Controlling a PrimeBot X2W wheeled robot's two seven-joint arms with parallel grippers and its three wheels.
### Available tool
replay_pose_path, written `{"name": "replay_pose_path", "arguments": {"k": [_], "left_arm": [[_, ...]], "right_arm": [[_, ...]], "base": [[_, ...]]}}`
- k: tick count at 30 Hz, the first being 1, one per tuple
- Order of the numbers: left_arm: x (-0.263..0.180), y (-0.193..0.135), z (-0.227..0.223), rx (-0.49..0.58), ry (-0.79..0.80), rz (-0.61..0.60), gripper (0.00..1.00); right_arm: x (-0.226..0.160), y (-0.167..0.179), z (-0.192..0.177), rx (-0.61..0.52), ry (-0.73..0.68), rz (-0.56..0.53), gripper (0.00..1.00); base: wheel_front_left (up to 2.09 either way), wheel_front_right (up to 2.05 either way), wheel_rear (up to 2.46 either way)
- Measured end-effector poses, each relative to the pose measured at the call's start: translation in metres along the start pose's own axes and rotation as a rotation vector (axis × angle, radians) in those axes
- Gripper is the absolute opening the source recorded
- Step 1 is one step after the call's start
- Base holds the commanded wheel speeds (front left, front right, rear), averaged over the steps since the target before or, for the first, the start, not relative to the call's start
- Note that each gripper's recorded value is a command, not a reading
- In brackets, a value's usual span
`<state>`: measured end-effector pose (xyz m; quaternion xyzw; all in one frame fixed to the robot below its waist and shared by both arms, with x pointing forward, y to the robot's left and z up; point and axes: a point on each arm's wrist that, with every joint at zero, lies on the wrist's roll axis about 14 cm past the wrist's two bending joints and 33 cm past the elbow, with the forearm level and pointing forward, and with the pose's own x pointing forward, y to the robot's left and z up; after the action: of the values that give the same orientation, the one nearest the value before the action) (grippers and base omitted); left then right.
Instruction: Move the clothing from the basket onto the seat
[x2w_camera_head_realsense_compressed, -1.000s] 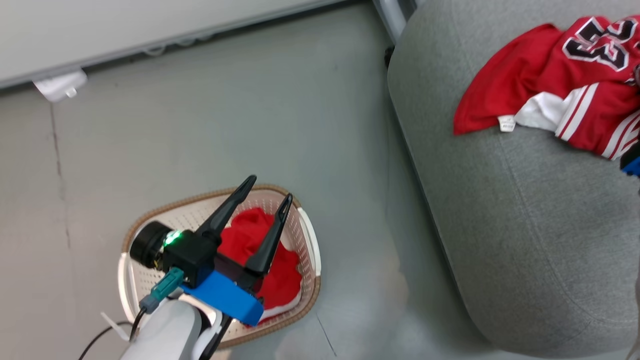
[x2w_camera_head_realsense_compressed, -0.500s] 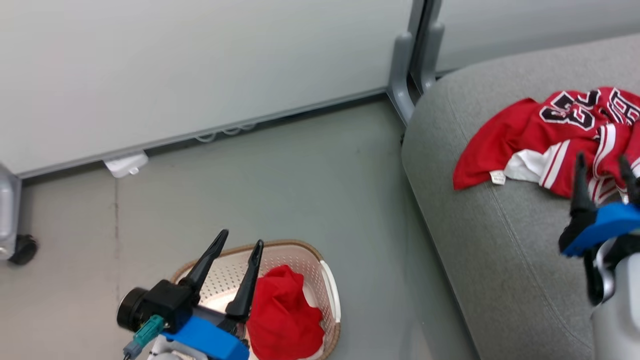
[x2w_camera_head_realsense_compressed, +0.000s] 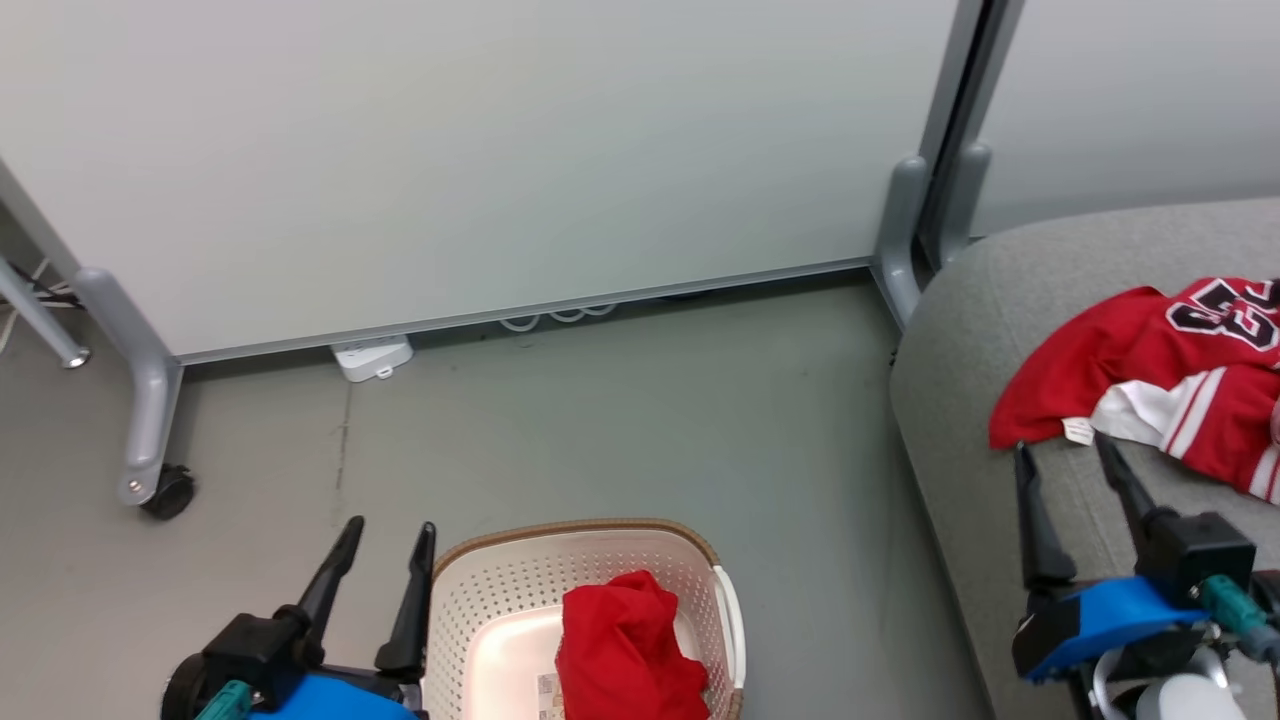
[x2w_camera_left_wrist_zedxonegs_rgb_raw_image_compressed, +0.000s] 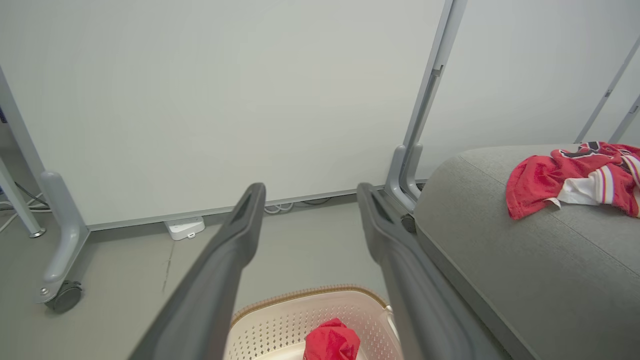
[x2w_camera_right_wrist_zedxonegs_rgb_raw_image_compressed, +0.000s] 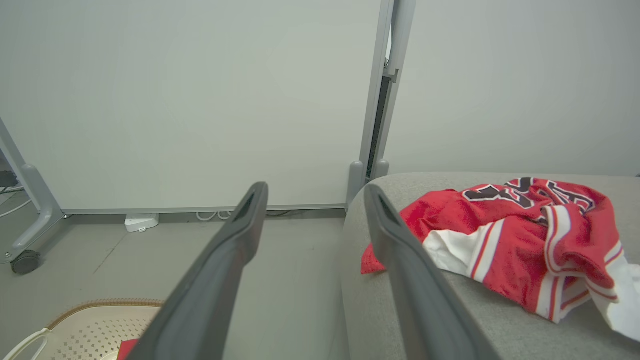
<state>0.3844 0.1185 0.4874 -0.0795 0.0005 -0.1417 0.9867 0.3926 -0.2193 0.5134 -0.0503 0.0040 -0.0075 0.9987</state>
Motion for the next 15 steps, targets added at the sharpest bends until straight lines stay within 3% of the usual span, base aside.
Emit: {"name": "replay_pose_path", "arguments": {"k": [7,15], "left_arm": [[-0.02,0.039,0.01,-0.001,-0.036,0.144,1.0],[-0.03,0.052,0.009,-0.002,-0.034,0.194,1.0]], "right_arm": [[-0.008,0.043,-0.004,0.026,0.02,0.107,1.0],[-0.009,0.069,-0.003,0.045,0.022,0.178,1.0]], "base": [[0.0,0.0,0.0],[0.0,0.0,0.0]]}}
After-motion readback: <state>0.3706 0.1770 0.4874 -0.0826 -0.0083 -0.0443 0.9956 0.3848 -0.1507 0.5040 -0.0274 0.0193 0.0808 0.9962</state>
